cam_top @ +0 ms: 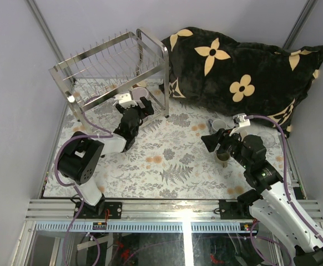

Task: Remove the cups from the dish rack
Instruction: Unload the cup from the dish rack.

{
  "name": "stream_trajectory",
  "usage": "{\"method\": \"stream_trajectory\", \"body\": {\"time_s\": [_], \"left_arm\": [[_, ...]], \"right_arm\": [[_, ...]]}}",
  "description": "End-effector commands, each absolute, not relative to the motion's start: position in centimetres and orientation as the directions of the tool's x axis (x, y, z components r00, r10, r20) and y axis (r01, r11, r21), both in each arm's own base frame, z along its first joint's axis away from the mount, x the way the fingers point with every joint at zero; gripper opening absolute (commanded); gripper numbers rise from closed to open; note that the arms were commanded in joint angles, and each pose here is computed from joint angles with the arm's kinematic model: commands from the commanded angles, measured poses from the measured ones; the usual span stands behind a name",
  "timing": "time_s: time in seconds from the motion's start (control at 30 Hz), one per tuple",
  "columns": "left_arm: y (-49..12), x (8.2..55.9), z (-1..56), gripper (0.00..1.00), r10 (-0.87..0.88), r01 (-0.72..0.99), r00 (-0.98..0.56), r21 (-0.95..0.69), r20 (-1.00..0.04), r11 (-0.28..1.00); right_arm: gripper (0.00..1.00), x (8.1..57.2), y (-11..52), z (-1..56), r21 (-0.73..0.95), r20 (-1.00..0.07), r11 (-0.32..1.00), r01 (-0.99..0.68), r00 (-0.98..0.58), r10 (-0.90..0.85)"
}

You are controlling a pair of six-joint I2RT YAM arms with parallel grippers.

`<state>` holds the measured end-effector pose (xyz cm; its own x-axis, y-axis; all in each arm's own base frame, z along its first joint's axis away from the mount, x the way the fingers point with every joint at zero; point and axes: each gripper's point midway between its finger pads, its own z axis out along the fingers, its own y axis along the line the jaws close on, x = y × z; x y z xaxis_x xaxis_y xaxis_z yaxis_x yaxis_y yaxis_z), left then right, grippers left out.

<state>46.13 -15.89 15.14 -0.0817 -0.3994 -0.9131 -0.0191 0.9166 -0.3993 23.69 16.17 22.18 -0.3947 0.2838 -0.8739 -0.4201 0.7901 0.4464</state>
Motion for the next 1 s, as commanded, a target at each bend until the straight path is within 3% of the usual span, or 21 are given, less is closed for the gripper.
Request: {"method": "stream_trajectory", "body": {"time_s": [0.0, 0.33, 0.97], "left_arm": [[-13.5, 47.1, 16.1, 0.94, -0.391, -0.126, -0.003, -0.388, -0.92, 0.913], [-10.5, 47.4, 13.9, 0.95, -0.335, -0.285, 0.011, -0.324, -0.942, 0.902], [-10.0, 48.8, 12.4, 0.95, -0.372, -0.221, 0.021, -0.367, -0.928, 0.904]], "right_arm": [[0.64, 23.9, 16.2, 23.5, 0.445, -0.884, 0.781, -0.438, -0.354, 0.305], [0.64, 23.9, 16.2, 23.4, 0.446, -0.883, 0.783, -0.434, -0.356, 0.306], [0.64, 24.1, 16.2, 23.3, 0.447, -0.882, 0.784, -0.431, -0.357, 0.307]]}}
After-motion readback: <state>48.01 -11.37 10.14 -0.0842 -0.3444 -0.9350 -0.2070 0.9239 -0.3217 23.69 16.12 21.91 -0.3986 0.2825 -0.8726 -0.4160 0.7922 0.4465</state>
